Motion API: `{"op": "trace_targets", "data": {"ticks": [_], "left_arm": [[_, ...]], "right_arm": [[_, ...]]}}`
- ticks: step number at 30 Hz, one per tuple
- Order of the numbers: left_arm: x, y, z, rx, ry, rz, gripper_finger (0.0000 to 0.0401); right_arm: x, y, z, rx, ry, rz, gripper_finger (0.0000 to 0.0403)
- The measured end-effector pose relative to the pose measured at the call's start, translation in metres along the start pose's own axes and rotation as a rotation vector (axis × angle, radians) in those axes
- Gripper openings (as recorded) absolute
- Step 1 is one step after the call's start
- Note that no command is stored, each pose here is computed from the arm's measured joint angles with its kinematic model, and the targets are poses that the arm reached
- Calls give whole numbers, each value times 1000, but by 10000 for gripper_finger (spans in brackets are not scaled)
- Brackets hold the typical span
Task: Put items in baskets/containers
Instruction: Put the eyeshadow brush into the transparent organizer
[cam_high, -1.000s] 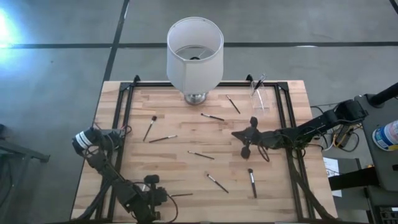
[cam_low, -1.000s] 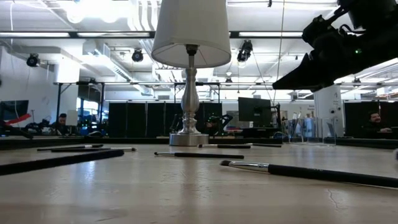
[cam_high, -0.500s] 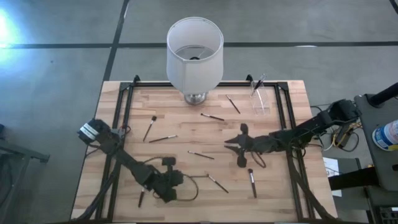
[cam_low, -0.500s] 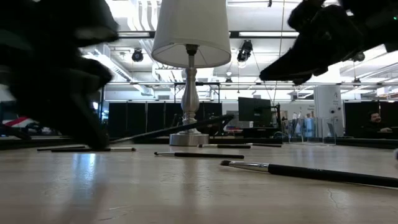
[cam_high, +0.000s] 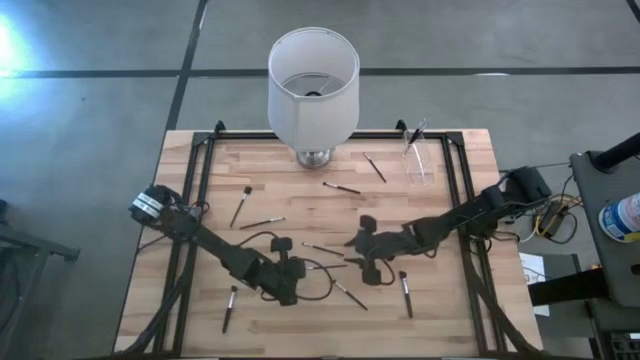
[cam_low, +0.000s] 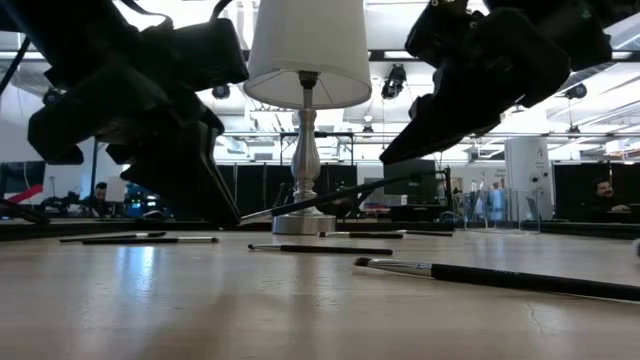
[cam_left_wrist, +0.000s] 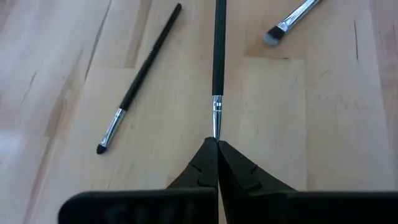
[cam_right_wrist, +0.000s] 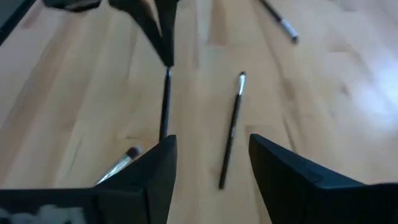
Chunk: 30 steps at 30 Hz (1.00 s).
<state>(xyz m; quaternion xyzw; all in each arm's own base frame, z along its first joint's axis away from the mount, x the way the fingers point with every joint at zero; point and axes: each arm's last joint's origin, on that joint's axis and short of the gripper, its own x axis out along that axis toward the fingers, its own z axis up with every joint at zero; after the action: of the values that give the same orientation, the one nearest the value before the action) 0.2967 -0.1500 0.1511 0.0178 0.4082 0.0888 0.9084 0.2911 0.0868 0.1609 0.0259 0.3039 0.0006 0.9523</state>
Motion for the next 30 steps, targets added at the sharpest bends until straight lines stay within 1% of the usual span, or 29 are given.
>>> {"op": "trace_targets", "data": {"ticks": [4,10,18,24,30], "left_arm": [[1,2,1,-7,-4,2,0],[2,3,4,-11,-15,3,0],[3,4,8,3,-39,-8,0],[3,4,8,4,-38,-8,0],[3,4,8,6,-38,-9,0]], "right_arm": [[1,1,0,13,22,33,194],[4,2,-4,42,51,61,174],[12,3,-11,51,78,64,143],[11,4,-6,55,34,76,101],[11,4,-7,53,42,84,47]]}}
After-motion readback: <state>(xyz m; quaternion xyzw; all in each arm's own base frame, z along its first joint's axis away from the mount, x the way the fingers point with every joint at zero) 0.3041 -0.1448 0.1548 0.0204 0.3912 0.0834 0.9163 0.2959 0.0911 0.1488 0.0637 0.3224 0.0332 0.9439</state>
